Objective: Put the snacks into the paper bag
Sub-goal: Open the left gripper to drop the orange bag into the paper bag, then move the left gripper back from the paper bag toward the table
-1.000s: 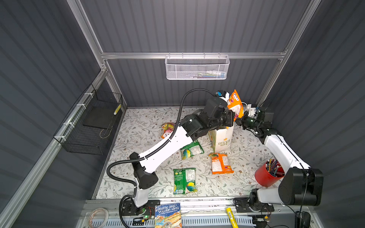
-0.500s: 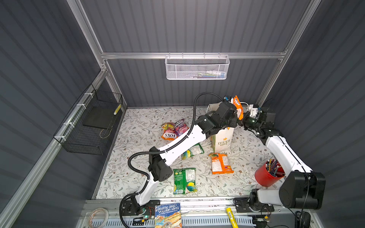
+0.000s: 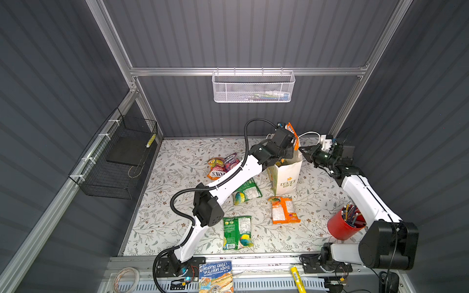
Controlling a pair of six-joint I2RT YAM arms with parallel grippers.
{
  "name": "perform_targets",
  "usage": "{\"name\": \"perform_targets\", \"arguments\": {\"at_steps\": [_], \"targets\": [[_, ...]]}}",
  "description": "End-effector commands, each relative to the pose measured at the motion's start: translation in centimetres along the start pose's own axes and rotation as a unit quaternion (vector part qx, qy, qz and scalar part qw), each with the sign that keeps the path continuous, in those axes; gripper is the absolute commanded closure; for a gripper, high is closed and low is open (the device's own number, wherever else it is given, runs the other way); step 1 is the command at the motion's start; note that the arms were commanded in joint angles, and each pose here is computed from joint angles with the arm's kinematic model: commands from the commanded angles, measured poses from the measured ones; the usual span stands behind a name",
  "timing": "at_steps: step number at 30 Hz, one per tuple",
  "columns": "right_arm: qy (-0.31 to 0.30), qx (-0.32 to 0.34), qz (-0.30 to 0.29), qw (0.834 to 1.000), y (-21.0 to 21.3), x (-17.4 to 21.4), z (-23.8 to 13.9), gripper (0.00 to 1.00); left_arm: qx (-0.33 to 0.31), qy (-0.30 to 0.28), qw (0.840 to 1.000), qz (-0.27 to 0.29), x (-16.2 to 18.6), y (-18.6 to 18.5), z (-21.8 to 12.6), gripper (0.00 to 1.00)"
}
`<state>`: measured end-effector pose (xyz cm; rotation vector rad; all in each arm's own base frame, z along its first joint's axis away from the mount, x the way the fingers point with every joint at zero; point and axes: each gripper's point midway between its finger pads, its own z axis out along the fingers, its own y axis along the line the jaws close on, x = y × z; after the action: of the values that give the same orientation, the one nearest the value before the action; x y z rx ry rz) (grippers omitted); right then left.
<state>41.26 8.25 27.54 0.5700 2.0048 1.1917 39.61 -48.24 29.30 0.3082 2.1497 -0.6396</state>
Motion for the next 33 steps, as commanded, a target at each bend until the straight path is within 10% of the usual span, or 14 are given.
{"name": "perform_targets", "arguments": {"at_steps": [1,15,27,33], "targets": [[-0.012,-0.022,-0.018,1.0,1.5,-0.6,-0.6,1.0,0.021,-0.005,1.0,-0.004,-0.5,-1.4,-0.6,0.92],[-0.014,-0.023,-0.018,0.999,1.5,-0.6,-0.7,1.0,0.042,0.026,0.999,-0.02,1.4,-2.1,-0.4,0.86],[-0.015,-0.023,-0.018,0.999,1.6,-0.6,-0.7,1.0,0.113,-0.007,0.993,-0.022,-1.7,-5.4,-4.2,0.22],[-0.015,-0.024,-0.019,0.999,1.7,-0.6,-0.8,1.0,0.186,-0.035,0.982,-0.027,-4.2,-7.8,-8.5,0.1]]}}
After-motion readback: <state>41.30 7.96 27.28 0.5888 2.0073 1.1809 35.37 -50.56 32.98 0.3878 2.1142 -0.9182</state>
